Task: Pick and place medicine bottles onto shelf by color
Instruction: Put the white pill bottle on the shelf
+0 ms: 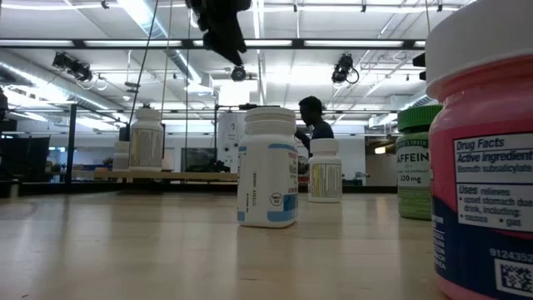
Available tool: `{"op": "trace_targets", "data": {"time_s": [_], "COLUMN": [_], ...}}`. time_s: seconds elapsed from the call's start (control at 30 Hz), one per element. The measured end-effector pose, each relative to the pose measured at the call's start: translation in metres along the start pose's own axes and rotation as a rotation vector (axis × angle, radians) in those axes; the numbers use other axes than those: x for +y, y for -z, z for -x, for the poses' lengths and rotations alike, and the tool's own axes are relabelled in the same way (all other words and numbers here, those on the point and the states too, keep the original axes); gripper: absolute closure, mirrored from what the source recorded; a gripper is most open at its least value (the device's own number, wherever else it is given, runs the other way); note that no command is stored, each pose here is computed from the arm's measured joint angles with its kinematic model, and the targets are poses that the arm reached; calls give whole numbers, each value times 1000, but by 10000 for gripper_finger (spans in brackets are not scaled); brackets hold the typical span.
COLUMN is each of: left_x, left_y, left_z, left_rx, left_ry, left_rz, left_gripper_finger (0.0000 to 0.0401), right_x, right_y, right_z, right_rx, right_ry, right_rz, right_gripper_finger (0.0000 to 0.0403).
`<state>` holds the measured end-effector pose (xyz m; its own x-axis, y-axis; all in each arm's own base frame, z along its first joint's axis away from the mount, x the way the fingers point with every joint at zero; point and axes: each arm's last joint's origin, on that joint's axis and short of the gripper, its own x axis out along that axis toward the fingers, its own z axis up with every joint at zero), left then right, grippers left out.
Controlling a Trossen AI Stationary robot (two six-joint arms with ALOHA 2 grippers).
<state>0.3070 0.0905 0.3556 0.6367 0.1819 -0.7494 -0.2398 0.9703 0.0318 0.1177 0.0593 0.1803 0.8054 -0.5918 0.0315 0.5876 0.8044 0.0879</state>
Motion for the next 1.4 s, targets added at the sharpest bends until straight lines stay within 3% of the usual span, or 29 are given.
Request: {"op": "trace_targets", "data": {"time_s": [0.33, 0.43, 0.67, 0.93, 1.17, 1.4], "left_x": [-30, -41, -47, -51, -56, -53], "left_y": [83, 102, 117, 121, 144, 167], "left_z": [-13, -14, -12, -14, -29, -31], "left_rx": [-405, -505, -744, -734, -674, -812], "left_ry": [123, 115, 99, 98, 105, 120], "left_rz": [104, 99, 143, 96, 63, 91], "left_gripper_finger": [111, 111, 111, 111, 120, 145], "right_x": [2, 1, 15, 29, 39, 51], "right_y": [4, 2, -21, -39, -64, -72], "right_z": [1, -5, -36, -77, -113, -154], "right_rx": [12, 9, 43, 225, 387, 595], "right_ry": [-30, -5, 2, -27, -52, -111], "right_rz": [-15, -11, 67, 106, 131, 136], "right_gripper_finger": [128, 128, 128, 128, 128, 128]}}
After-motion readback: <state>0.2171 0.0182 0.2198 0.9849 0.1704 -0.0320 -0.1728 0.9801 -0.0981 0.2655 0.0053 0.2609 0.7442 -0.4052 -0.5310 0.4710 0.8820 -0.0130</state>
